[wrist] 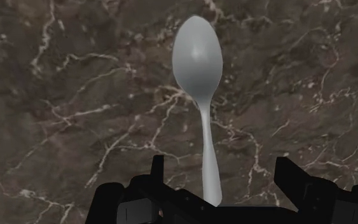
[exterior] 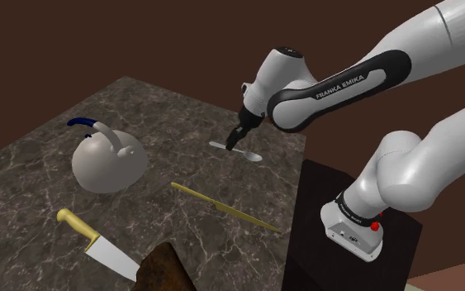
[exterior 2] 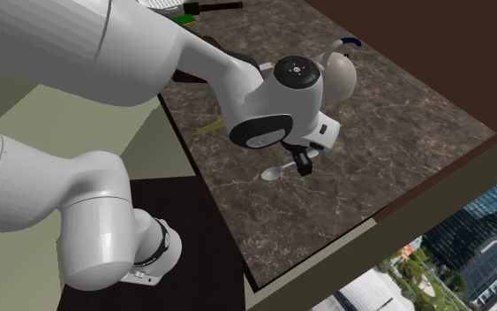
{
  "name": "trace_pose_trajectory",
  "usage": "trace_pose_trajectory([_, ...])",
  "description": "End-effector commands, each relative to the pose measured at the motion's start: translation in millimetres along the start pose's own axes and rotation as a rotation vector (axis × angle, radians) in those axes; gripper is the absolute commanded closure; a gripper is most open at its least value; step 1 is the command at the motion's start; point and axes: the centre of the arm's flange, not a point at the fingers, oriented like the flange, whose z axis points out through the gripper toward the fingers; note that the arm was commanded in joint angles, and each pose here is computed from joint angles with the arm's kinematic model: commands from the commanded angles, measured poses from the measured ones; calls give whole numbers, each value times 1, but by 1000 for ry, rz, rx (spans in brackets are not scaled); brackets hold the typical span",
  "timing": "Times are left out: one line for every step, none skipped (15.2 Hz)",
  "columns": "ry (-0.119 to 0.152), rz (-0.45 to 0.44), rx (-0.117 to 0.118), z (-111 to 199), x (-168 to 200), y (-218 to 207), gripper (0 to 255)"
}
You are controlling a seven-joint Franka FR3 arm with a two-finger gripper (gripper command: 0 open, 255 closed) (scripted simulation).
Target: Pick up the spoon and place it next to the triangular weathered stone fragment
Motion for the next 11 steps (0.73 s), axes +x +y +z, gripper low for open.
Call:
trace_pose_trajectory([1,-1,0,11,1,-1,0])
trace_pose_trajectory([1,-1,0,17,1,-1,0])
trace_pose_trajectory([1,-1,0,22,1,-1,0])
trace_pose_trajectory([1,-1,0,30,1,-1,0])
trace_pose_trajectory([1,-1,0,30,1,-1,0])
trace_pose_trajectory([1,-1,0,30,1,-1,0])
trace_pose_trajectory([1,-1,0,30,1,-1,0])
trace_pose_trajectory([1,-1,0,30,1,-1,0])
trace_pose_trajectory([1,-1,0,30,1,-1,0])
trace_pose_trajectory([1,-1,0,30,1,-1,0])
trace_pose_trajectory([1,-1,0,30,1,-1,0])
